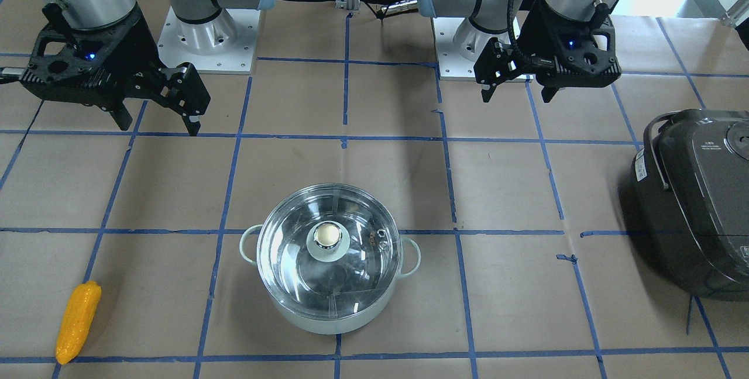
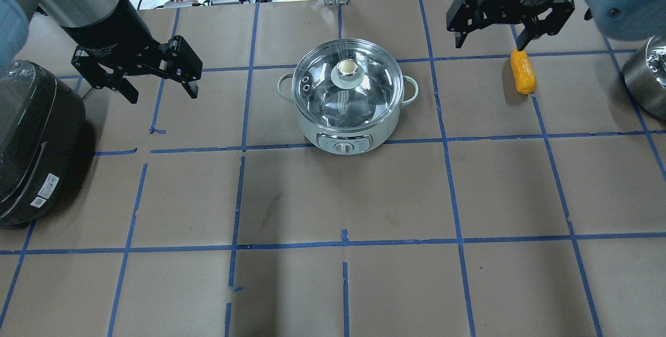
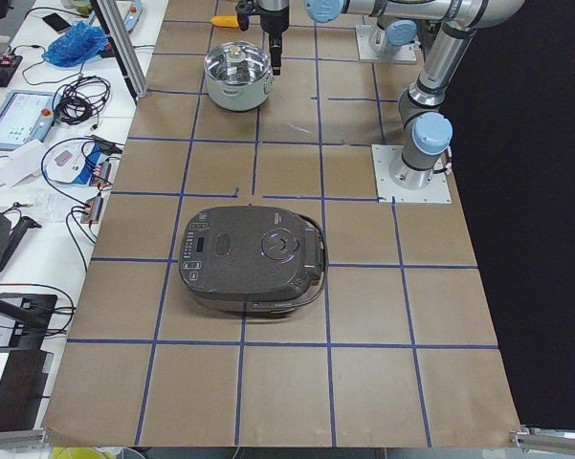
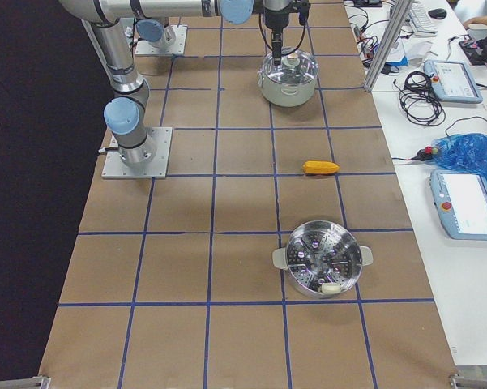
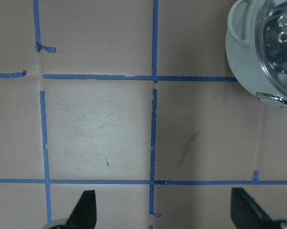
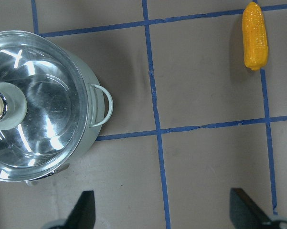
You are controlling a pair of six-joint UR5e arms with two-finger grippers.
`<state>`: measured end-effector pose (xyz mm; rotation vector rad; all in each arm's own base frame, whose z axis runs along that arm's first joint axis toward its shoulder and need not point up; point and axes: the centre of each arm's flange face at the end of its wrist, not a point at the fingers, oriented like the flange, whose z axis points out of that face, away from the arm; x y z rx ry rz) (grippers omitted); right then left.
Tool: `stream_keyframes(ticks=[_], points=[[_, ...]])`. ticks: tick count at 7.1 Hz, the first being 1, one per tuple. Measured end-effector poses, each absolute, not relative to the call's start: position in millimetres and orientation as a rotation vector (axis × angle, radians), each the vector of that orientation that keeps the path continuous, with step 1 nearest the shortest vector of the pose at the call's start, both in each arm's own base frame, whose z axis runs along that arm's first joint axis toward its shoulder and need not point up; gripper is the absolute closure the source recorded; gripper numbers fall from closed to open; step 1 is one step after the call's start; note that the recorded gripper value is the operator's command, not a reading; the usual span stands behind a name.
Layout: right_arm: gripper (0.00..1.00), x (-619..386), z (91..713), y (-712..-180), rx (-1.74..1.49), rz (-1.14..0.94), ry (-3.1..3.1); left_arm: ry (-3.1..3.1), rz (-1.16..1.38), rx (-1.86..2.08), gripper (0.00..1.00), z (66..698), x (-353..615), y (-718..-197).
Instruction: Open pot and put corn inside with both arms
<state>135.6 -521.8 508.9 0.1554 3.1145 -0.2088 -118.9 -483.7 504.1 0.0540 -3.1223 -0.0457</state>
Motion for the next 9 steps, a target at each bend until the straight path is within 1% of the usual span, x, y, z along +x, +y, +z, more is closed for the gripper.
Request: stream_keyframes(ticks=[4,6,7,9], points=[[0.00,135,507,-522,0.158,-0.202,3.115,-3.122,-0.040,0.068,0.00,505,-115,-488],[0.00,134,505,-521,0.159,-0.195,3.116,-3.118,-0.040,0.055,0.00,500,-125,-507],[0.00,134,504,-521,0.159,-0.193,3.116,-3.113,-0.023,0.007,0.00,494,-150,-528],[0.00,134,504,-521,0.159,-0.191,3.116,-3.105,0.034,-0.033,0.00,474,-239,-573]])
